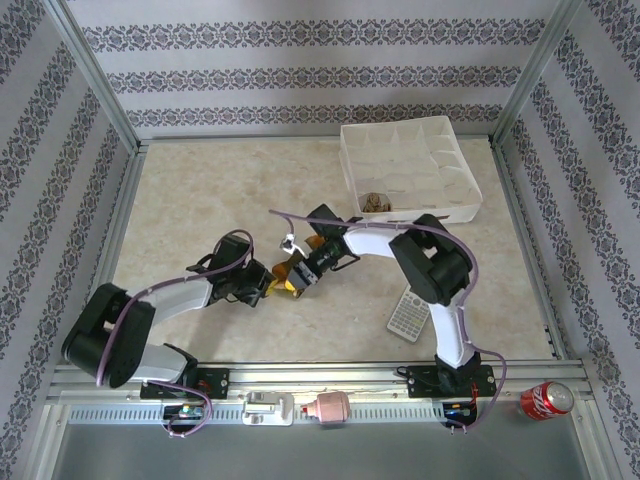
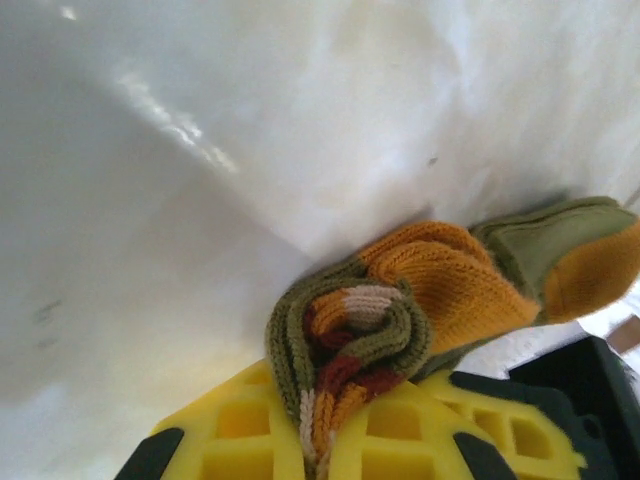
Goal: Roll the socks
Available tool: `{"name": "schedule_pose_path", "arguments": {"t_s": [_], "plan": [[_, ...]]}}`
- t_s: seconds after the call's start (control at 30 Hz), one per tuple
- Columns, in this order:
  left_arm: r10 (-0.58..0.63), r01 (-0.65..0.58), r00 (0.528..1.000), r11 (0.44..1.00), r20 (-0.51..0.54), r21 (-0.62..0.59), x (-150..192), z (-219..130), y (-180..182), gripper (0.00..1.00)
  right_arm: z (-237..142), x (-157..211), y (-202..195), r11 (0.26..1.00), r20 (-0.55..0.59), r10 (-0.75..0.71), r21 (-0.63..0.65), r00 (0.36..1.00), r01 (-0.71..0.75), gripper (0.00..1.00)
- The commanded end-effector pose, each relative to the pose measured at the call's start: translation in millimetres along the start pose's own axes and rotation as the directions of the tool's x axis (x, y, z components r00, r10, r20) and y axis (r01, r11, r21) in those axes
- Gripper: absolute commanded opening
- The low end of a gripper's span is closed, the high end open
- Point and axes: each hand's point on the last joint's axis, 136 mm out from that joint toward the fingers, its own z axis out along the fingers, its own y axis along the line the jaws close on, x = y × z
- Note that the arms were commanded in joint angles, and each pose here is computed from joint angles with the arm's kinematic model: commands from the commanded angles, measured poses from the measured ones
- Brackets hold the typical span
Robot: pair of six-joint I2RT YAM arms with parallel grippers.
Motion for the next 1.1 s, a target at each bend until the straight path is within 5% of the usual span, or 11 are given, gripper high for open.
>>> {"name": "schedule_pose_path", "arguments": {"t_s": [0.0,0.1,0.37,0.57,0.7,0.9,1.03,1.07], "plan": [[-0.101,0.113,0.993,0.960,0.060,-0.255,6.3,-16.2,61.6,0.00,-25.7,-11.0,1.5,0.923,0.057,-0.291,0.280,0.955,0.264,0.34],[-0.124,0.144,0.989,0.940,0.085,-0.309,11.5,-19.2,68.0,0.00,-54.7,-22.5,27.7,0.737,0.162,-0.560,0.546,0.813,0.399,0.62],[-0.148,0.184,0.981,0.909,0.123,-0.375,17.2,-18.2,67.9,0.00,-15.6,11.2,55.0,0.342,-0.231,-0.742,0.676,0.629,0.653,0.66],[-0.147,0.181,0.982,0.908,0.116,-0.377,17.3,-15.2,64.5,0.00,14.0,5.7,53.7,0.154,-0.424,-0.742,0.647,0.519,0.747,0.63],[-0.148,0.181,0.982,0.909,0.115,-0.376,17.4,-14.6,64.0,0.00,28.9,12.4,43.7,0.089,-0.517,-0.715,0.601,0.471,0.794,0.53],[-0.148,0.180,0.982,0.916,0.113,-0.359,17.8,-15.7,61.3,0.00,38.1,27.0,25.3,0.088,-0.593,-0.652,0.559,0.472,0.824,0.11],[-0.148,0.177,0.983,0.928,0.113,-0.327,18.5,-20.5,55.5,0.00,35.4,41.5,10.1,0.152,-0.611,-0.593,0.555,0.524,0.818,0.00],[-0.143,0.171,0.983,0.935,0.112,-0.310,18.5,-22.5,51.9,0.07,34.5,46.6,7.4,0.190,-0.601,-0.583,0.553,0.546,0.811,0.00]]}}
